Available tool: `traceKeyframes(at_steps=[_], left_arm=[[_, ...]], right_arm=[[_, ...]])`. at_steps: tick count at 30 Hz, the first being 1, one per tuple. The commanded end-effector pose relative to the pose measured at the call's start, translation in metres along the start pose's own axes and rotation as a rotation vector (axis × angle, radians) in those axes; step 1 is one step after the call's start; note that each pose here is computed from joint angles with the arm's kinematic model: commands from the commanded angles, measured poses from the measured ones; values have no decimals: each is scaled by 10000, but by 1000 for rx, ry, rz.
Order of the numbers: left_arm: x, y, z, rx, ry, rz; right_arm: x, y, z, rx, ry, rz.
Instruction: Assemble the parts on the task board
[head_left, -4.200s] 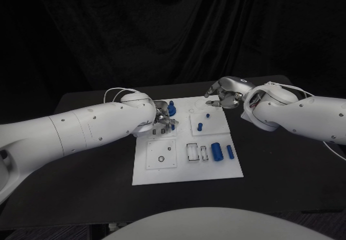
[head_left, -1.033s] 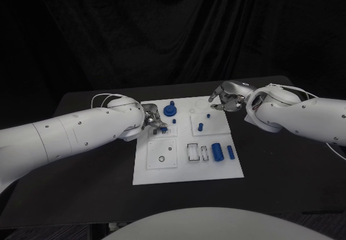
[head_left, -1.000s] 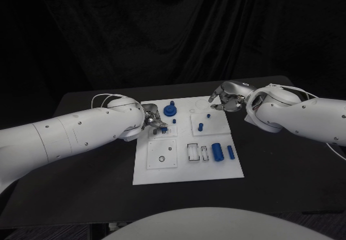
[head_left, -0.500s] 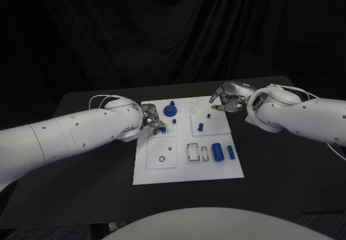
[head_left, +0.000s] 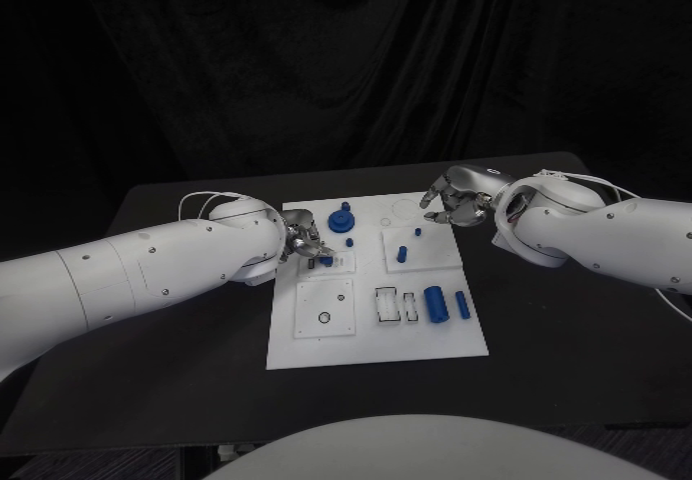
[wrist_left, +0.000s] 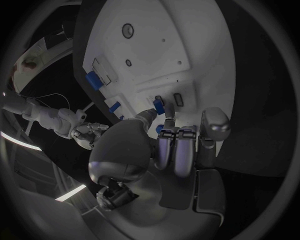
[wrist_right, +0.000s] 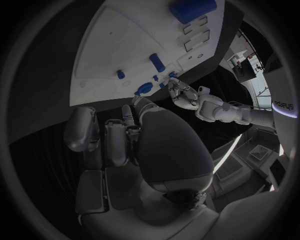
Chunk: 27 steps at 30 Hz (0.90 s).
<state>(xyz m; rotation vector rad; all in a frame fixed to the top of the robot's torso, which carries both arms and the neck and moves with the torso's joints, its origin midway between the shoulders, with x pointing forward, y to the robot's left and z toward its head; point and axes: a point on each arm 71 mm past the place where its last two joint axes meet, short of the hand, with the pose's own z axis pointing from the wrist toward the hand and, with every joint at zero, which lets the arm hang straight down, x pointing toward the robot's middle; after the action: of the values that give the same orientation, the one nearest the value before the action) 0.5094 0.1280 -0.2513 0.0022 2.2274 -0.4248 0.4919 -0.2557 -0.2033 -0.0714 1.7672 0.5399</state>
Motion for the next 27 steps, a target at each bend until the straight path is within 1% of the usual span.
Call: traceKeyframes(at_steps=[1, 11, 27], left_arm=[[12, -19, -5, 20, -2, -5], [38, -14, -12, 18, 8, -4], [51, 22, -10, 7, 9, -7]], right_arm=[[17, -20, -5, 20, 13, -2], [27, -20, -3, 22, 18, -2], [37, -32, -5, 30, 28, -3]])
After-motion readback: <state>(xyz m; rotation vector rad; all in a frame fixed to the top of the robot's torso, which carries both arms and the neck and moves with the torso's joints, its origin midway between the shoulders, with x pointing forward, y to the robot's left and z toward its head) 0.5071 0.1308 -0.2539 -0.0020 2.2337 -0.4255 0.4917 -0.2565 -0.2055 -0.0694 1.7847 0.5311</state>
